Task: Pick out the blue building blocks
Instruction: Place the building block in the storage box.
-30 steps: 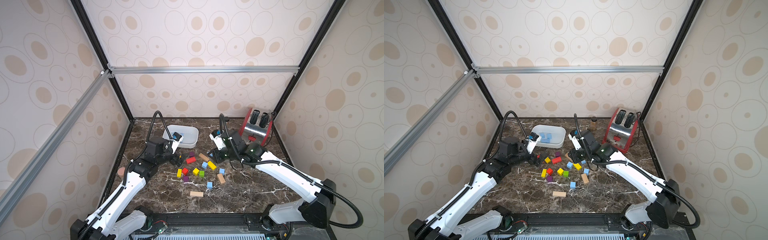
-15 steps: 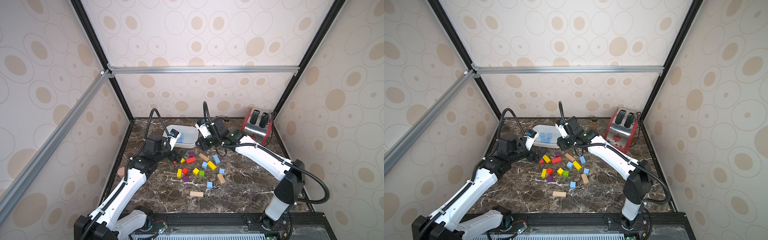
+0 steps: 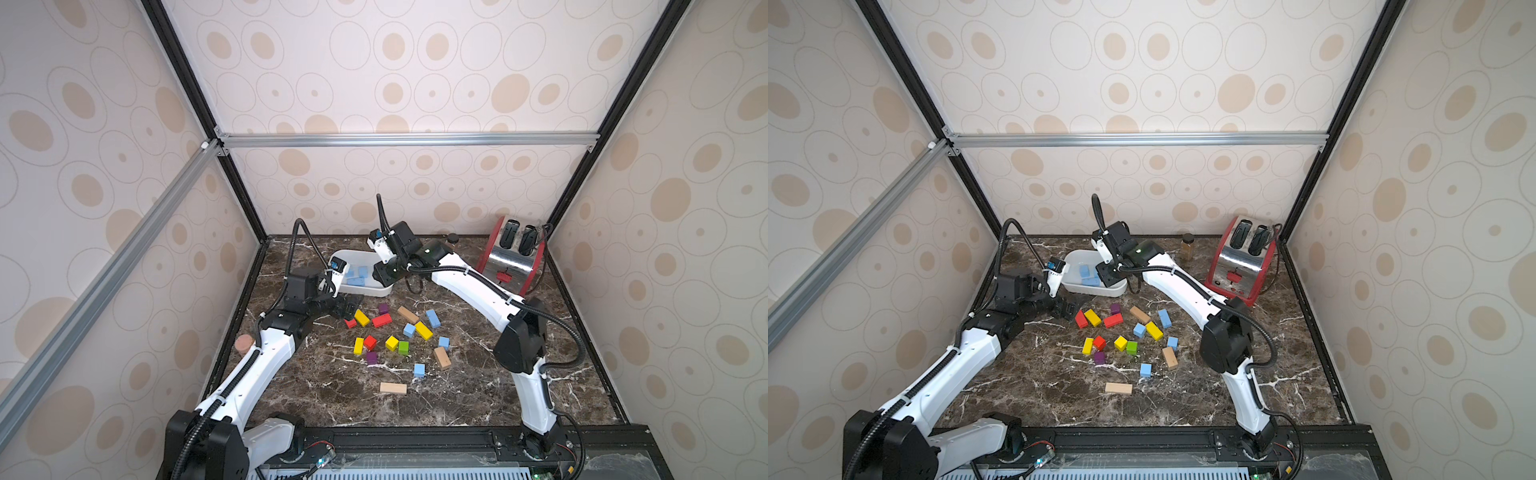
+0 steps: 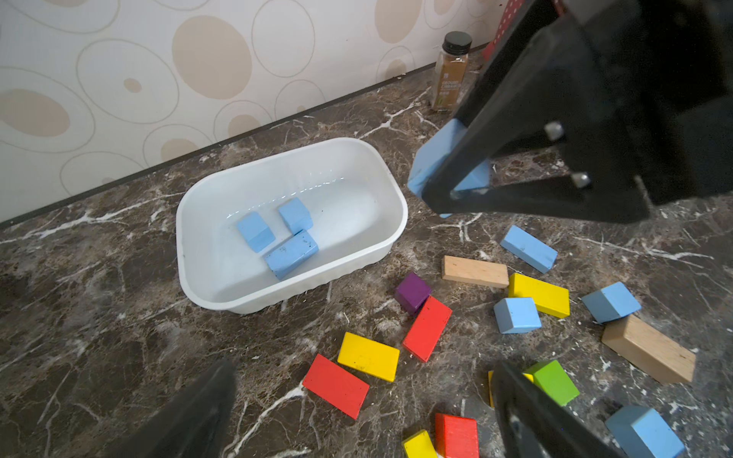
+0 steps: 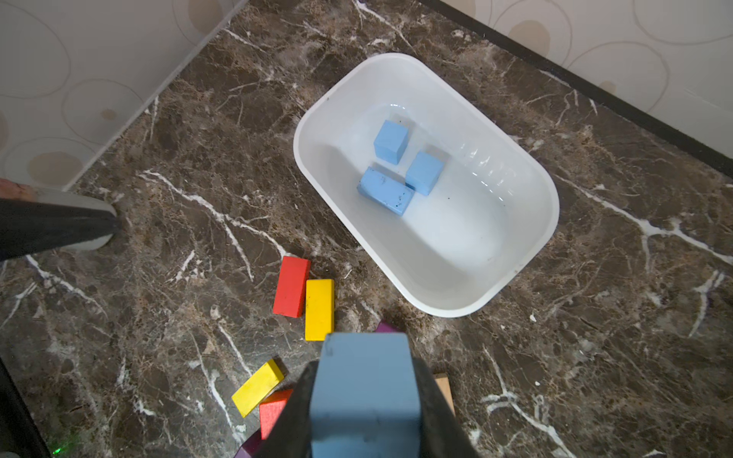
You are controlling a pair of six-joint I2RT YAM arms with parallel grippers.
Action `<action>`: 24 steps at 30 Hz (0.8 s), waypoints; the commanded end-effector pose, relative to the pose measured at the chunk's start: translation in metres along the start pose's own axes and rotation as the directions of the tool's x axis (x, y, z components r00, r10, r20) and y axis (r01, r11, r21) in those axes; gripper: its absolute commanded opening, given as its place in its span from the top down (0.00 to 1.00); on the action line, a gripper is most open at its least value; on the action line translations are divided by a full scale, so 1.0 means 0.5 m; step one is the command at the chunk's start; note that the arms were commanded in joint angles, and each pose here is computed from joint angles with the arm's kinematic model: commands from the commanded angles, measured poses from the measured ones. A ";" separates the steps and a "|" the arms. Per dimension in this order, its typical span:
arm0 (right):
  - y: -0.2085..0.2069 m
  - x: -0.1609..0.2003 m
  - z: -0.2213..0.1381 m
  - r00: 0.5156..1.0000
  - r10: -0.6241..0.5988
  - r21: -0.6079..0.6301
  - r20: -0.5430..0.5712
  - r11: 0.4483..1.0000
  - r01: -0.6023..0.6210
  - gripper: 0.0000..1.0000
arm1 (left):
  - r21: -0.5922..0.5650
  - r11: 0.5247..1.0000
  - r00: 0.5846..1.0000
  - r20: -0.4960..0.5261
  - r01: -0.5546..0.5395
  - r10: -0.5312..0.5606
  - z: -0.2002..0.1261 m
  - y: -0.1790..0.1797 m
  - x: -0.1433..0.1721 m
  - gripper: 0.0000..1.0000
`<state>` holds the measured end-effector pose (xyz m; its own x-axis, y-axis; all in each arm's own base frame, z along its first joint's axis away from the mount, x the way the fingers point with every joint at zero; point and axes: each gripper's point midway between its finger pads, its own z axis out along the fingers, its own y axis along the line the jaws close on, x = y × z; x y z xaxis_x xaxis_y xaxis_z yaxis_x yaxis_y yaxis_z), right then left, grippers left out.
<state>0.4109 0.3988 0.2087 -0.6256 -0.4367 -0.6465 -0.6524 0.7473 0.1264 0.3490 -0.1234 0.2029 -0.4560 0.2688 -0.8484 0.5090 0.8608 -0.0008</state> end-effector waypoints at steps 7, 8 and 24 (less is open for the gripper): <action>-0.064 -0.014 0.076 0.999 0.043 0.002 -0.033 0.999 -0.043 1.00 | -0.001 1.000 1.000 0.010 0.016 -0.016 0.036 0.018 0.007 0.01; -0.071 -0.013 0.088 0.998 0.048 -0.002 -0.035 0.999 -0.048 1.00 | -0.001 1.000 1.000 0.011 0.014 -0.014 0.039 0.019 0.009 0.01; -0.124 0.009 0.237 0.997 0.068 0.008 -0.021 0.998 -0.068 1.00 | -0.013 1.000 0.999 -0.047 -0.001 0.000 0.053 0.025 0.044 0.01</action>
<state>0.4927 0.4056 0.1089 -0.6903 -0.4012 -0.6020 -0.5978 0.7851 0.1623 0.3626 -0.1219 0.1690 -0.5031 0.2707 -0.8207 0.4985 0.8667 -0.0197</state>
